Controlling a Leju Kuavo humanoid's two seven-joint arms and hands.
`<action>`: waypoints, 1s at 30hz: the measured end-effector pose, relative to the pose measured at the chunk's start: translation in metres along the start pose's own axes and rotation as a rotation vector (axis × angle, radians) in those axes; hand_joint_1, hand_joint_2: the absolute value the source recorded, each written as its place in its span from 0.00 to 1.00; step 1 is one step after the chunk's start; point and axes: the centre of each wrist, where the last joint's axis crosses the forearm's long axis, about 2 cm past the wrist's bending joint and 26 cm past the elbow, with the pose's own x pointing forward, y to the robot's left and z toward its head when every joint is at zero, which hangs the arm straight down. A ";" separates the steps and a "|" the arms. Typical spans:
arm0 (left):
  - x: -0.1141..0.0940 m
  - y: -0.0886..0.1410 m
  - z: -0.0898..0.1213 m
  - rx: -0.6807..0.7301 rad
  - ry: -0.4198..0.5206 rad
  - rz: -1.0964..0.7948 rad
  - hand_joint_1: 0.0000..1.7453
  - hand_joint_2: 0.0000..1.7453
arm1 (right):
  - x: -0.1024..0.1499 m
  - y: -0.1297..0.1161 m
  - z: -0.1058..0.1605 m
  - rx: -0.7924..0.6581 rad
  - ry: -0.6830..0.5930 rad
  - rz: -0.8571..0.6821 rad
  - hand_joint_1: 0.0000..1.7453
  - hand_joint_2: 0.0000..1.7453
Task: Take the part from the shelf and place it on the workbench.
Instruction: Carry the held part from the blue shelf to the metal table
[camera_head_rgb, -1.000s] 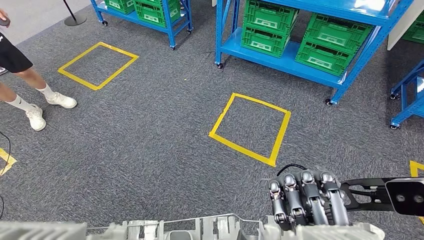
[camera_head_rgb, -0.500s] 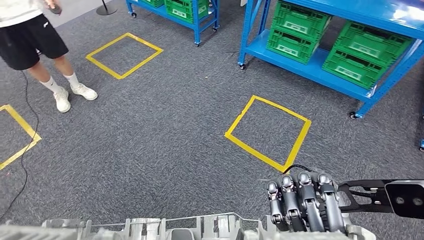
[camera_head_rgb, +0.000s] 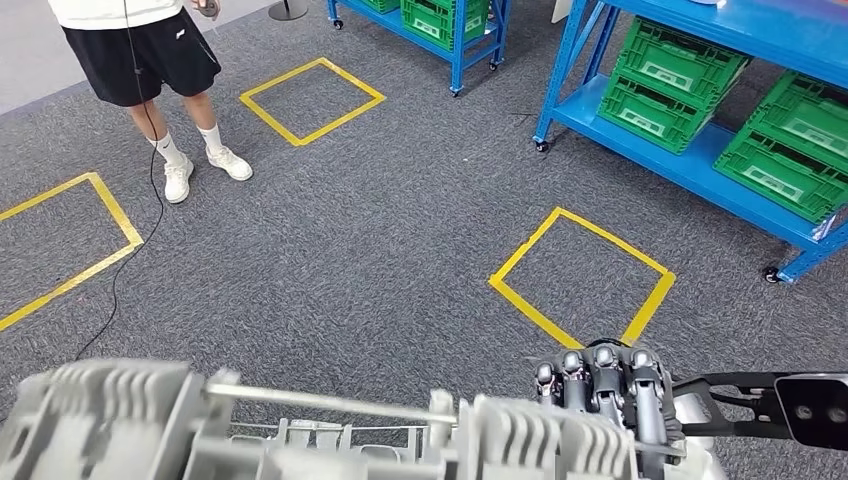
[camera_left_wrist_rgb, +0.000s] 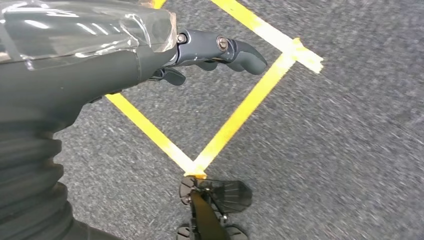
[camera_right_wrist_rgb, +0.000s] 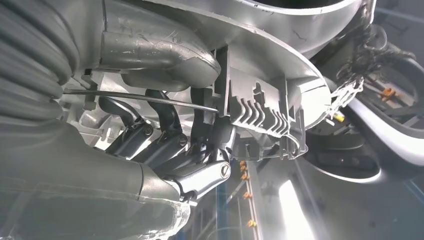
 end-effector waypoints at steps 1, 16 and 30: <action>-0.002 0.000 0.001 0.004 0.004 -0.003 0.00 1.00 | 0.001 0.001 0.000 -0.005 0.002 0.004 1.00 1.00; 0.000 -0.002 -0.002 0.017 0.007 0.034 0.00 1.00 | 0.004 0.010 0.011 -0.057 0.011 0.015 1.00 1.00; 0.001 -0.008 -0.002 -0.068 0.039 0.119 0.00 1.00 | 0.006 0.007 0.010 -0.047 0.005 0.024 1.00 1.00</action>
